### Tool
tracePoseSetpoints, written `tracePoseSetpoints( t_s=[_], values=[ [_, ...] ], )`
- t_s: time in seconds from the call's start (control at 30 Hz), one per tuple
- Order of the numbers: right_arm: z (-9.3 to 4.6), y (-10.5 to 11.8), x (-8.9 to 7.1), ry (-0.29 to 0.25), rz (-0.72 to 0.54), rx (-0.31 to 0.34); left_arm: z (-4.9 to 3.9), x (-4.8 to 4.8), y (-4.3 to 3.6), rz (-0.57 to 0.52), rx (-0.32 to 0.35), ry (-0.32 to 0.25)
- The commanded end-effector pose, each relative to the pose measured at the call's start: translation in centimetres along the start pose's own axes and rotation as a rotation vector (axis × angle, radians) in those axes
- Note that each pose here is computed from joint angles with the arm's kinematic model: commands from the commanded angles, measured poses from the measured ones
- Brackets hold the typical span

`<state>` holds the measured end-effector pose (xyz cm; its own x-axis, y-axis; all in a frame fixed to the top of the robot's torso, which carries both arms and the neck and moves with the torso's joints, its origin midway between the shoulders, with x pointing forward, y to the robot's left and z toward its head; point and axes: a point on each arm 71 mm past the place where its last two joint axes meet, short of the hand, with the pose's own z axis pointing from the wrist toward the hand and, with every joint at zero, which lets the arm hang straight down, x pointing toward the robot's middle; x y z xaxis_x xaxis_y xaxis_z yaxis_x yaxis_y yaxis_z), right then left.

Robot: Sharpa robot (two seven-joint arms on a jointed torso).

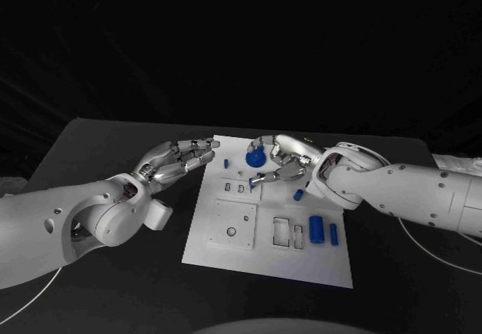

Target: Assemble the parts on the task board

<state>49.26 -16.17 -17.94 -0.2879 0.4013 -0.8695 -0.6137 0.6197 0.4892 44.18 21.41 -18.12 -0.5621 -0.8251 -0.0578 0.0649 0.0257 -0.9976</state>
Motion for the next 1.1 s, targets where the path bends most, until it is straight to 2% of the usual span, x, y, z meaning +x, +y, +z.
tracePoseSetpoints(
  t_s=[0.03,0.13,0.33,0.43,0.5,0.6,0.63,0.67,0.73,0.87,0.97,1.0,1.1],
  values=[
    [-0.4,0.2,-3.0,-0.128,0.089,-0.051,0.07,-0.09,-0.2,0.062,0.032,-0.018],
    [-1.2,-0.2,-5.0,-0.175,0.127,-0.05,0.05,-0.21,-0.27,0.106,0.041,-0.034],
    [-3.7,-1.0,-9.4,-0.267,0.221,-0.058,-0.24,-0.55,-0.81,0.263,0.076,-0.097],
    [-4.8,-1.4,-10.8,-0.298,0.262,-0.037,-0.27,-0.87,-1.45,0.383,0.084,-0.133],
    [-5.2,-1.5,-11.3,-0.304,0.279,-0.021,-0.12,-1.02,-1.79,0.469,0.061,-0.123],
    [-5.6,-1.8,-11.6,-0.294,0.303,0.011,0.89,-1.33,-3.0,0.652,-0.016,-0.069],
    [-5.8,-1.9,-11.6,-0.284,0.31,0.026,1.68,-1.4,-3.9,0.746,-0.055,-0.037],
    [-5.8,-2.0,-11.6,-0.281,0.312,0.03,1.78,-1.4,-4.0,0.757,-0.06,-0.033],
    [-5.7,-2.1,-11.5,-0.257,0.316,0.051,2.81,-1.16,-5.14,0.888,-0.136,0.026],
    [-5.5,-2.2,-11.1,-0.219,0.313,0.079,4.65,-0.44,-6.64,1.06,-0.282,0.109],
    [-5.3,-2.4,-10.8,-0.198,0.313,0.096,6.17,0.27,-7.04,1.156,-0.445,0.184],
    [-5.3,-2.4,-10.7,-0.193,0.313,0.099,6.44,0.42,-7.01,1.17,-0.482,0.2],
    [-4.9,-2.5,-10.3,-0.17,0.318,0.108,7.7,1.11,-6.62,1.2,-0.662,0.275]
  ],
)
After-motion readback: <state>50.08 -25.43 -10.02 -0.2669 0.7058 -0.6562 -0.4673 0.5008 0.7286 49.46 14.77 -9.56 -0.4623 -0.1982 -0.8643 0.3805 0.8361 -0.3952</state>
